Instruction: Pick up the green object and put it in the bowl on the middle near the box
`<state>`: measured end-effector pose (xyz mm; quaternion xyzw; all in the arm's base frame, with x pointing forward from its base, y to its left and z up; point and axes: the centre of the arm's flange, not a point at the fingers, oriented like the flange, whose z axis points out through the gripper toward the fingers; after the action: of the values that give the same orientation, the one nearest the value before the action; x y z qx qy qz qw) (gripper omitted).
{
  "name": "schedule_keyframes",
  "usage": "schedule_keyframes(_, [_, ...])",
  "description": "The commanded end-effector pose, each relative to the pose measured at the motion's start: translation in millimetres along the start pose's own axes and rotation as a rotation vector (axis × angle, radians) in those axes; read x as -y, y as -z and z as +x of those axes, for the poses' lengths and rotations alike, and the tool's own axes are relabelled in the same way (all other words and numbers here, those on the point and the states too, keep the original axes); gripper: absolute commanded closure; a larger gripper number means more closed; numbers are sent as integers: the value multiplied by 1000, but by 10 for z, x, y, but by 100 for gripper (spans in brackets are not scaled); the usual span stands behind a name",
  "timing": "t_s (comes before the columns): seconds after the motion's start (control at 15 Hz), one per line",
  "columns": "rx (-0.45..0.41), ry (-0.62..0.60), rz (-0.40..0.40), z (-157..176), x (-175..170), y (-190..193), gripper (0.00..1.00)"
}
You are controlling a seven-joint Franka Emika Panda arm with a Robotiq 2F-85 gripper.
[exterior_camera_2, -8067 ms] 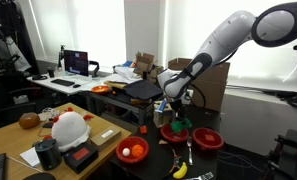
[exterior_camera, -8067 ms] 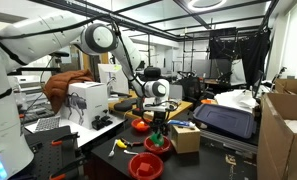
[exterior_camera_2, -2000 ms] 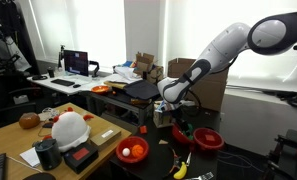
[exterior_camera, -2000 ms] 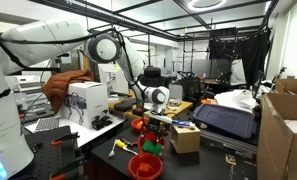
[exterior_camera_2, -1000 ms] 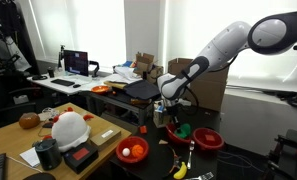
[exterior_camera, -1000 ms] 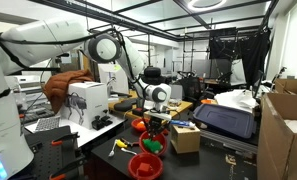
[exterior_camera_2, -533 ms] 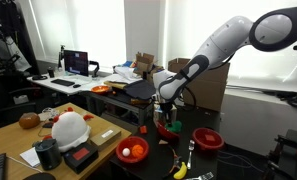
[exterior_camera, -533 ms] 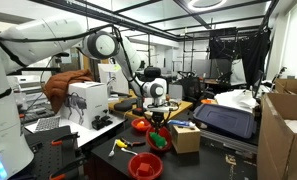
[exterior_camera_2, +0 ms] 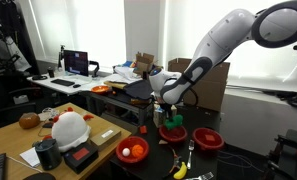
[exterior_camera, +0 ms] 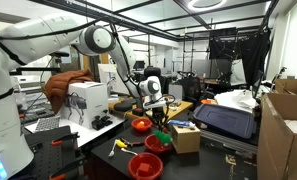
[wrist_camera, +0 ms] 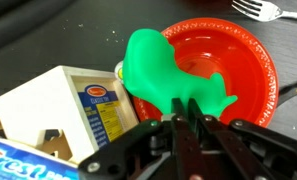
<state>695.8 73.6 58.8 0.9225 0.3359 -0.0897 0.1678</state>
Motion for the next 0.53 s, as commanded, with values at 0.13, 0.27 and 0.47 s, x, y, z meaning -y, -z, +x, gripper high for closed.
schedule_keyframes(0.13, [46,-24,-198,-280,155,266,98])
schedule_keyframes(0.27, [63,-19,-238,-323,222,367,98])
schedule_keyframes(0.47, [86,-20,-285,-371,380,455,98])
